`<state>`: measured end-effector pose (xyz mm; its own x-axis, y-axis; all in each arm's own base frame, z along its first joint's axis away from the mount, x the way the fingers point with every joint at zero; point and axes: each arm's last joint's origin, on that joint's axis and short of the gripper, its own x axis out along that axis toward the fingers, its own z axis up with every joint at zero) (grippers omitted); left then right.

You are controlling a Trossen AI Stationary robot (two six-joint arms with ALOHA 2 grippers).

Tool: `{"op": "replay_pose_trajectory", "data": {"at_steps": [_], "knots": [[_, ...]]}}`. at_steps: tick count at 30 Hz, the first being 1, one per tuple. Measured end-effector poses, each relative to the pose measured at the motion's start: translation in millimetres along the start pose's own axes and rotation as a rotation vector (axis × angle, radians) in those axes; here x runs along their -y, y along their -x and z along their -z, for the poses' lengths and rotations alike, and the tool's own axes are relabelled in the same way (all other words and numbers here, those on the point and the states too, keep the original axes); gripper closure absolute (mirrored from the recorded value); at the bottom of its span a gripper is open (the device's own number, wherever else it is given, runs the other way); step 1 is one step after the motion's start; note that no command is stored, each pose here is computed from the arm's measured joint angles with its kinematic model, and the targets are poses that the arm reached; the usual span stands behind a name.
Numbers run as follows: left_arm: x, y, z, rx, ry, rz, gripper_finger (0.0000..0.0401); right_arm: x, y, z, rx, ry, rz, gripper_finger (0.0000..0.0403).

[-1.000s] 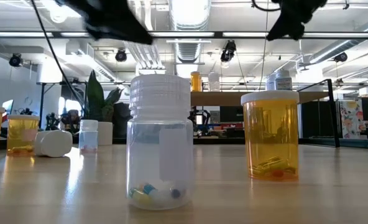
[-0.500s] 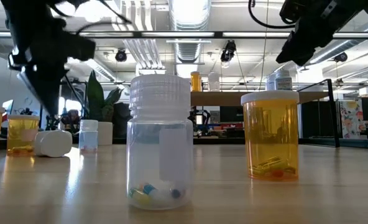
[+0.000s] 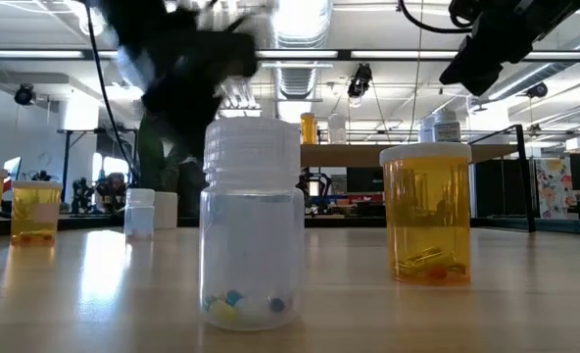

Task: Pick and place medicine bottles onto shelf by color
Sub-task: Put the white pill bottle on the shelf aligned with other white pill bottles

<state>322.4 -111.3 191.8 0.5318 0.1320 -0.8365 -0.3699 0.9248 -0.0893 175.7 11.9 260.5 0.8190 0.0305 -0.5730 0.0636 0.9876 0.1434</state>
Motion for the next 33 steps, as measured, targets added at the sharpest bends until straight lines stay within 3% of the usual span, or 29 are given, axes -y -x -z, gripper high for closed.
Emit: {"op": "replay_pose_trajectory", "data": {"at_steps": [2,5,9,14,22,28,33], "knots": [[15.0,5.3,-20.7,0.143,-0.080,0.095,0.0400,0.3,-1.9,2.0,-0.010,-0.012,0.000,0.0390],[23.8,8.5,-33.7,0.235,-0.183,0.123,0.0400,1.7,-9.2,11.4,-0.054,-0.010,0.004,0.0390],[24.5,6.4,-35.7,0.303,-0.256,0.089,0.0400,2.5,-26.2,34.4,-0.170,0.000,-0.035,0.0390],[15.5,-1.9,-28.8,0.293,-0.255,0.024,0.0400,-6.3,-52.6,60.6,-0.263,-0.077,-0.188,0.0374],[8.7,-16.4,-15.8,0.386,-0.164,0.064,0.0400,-38.1,-85.9,68.2,-0.301,0.009,-0.264,0.0268],[7.3,-36.4,-6.6,0.364,-0.117,0.083,0.0400,-56.2,-104.9,55.4,-0.310,0.068,-0.175,0.0173],[11.5,-63.4,3.1,0.292,-0.145,0.098,0.0400,-70.6,-123.7,44.4,-0.313,0.053,-0.080,0.0124]]}}
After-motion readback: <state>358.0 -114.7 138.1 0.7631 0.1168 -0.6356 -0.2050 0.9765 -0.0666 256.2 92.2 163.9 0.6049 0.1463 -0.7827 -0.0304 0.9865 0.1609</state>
